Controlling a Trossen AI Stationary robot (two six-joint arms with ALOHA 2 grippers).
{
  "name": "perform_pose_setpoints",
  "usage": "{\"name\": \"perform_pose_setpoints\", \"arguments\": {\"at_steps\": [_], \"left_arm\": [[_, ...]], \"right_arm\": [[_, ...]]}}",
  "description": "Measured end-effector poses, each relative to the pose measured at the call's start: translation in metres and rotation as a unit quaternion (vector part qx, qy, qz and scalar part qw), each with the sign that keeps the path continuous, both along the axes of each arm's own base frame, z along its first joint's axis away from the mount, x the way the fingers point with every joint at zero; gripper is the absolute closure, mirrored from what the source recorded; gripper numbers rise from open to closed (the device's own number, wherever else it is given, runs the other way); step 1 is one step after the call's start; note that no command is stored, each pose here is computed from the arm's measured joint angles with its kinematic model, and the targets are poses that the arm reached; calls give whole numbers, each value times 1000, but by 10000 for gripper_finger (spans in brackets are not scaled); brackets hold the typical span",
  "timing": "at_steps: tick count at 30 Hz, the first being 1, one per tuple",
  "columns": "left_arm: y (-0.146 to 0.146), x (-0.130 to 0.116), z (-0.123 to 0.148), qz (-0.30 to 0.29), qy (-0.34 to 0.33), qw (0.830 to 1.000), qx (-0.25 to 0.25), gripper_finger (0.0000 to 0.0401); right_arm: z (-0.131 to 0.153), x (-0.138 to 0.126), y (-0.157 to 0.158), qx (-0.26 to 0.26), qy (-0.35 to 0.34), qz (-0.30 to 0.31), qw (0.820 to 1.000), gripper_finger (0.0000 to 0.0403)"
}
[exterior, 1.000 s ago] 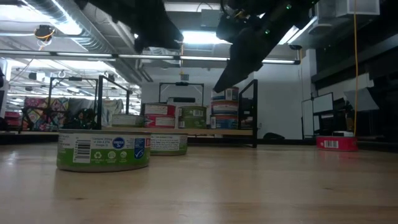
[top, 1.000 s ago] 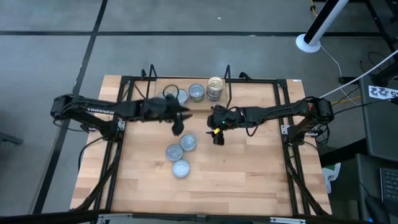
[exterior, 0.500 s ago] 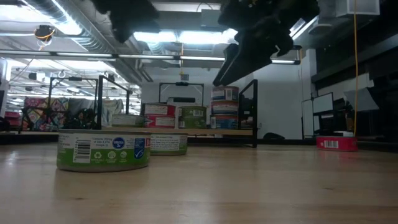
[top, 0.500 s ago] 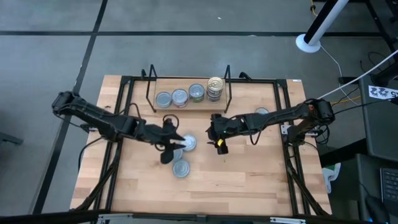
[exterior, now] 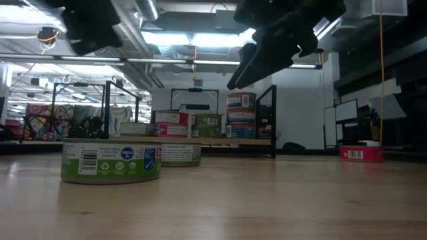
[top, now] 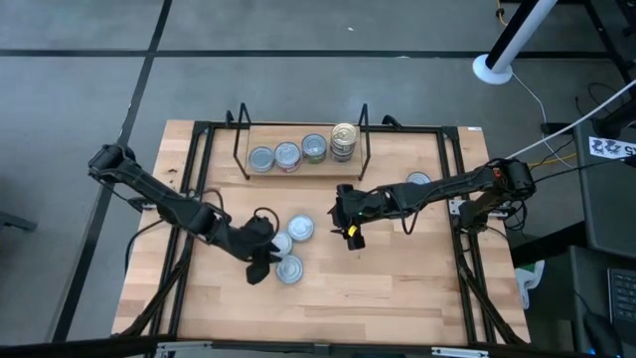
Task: Stack canned seafood by type on shelf
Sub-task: Stack the green-white tuna can on top of the green-white tuna can on the shelf
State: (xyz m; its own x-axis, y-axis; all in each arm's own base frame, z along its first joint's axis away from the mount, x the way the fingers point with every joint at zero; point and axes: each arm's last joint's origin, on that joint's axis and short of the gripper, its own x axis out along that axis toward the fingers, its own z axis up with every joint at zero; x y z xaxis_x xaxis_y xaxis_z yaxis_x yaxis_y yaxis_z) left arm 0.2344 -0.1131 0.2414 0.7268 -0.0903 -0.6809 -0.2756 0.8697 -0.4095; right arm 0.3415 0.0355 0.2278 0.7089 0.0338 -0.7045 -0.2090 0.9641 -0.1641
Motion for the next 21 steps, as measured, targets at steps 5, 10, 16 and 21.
{"name": "perform_pose_setpoints", "arguments": {"at_steps": [5, 10, 16, 21], "left_arm": [[-12, 1, -13, 99, 50, 985, -128, 264], [-22, 2, -25, 184, 87, 957, -206, 265], [-29, 8, -46, 251, 125, 930, -236, 264], [-31, 10, -56, 271, 156, 915, -256, 264]], "right_arm": [[0, 0, 3, 0, -2, 4, 1000, 153], [2, 1, 16, -9, -20, 34, 999, 153], [-6, 8, 37, -33, -43, 86, 995, 153], [-21, 16, 48, -49, -45, 112, 991, 153]]}}
